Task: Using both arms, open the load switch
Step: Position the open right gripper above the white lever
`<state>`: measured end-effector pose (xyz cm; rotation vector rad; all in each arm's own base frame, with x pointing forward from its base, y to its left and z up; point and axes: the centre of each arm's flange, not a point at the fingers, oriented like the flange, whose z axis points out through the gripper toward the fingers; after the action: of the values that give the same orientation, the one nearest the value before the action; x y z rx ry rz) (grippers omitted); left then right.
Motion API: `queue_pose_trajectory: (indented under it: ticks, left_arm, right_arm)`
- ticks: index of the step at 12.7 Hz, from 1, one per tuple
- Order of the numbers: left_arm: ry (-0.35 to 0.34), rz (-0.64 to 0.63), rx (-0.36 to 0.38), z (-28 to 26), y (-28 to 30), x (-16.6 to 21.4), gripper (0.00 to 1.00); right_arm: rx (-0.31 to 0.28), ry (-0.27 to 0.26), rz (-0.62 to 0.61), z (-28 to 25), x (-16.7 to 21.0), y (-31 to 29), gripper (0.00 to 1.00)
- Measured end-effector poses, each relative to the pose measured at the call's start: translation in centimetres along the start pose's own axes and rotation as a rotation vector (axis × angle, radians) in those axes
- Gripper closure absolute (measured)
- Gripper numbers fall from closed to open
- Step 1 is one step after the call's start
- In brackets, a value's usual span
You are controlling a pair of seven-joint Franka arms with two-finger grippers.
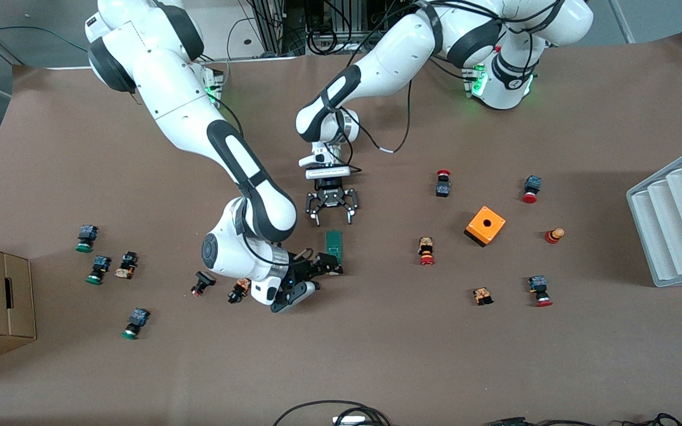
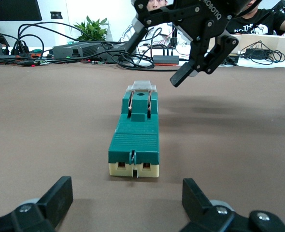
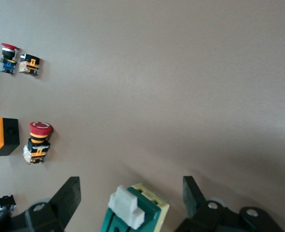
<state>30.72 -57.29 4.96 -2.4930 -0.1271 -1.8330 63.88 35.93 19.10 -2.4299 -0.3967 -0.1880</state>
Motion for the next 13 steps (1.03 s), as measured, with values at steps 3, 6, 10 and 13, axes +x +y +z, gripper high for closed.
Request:
queue_pose_trajectory:
  ticks: [3, 6, 10, 13]
  left_arm:
    - [0.0, 0.0, 0.0, 0.0, 0.0, 0.0, 0.0]
    - [0.0, 0.0, 0.0, 0.0, 0.0, -0.01, 0.0]
    - [0.001, 0.0, 0.0, 0.0, 0.0, -0.01, 0.0]
    - [0.001, 0.0, 0.0, 0.0, 0.0, -0.01, 0.0]
  right_arm:
    - [-0.011, -0.002, -0.001, -0.06, -0.16, 0.75, 0.07]
    - [-0.012, -0.006, -0.002, 0.19, -0.31, 0.92, 0.14]
    - [-0.011, -0.013, -0.006, 0.6, -0.52, 0.77, 0.16]
    - [-0.01, -0.015, -0.011, 0.79, -0.62, 0.52, 0.23]
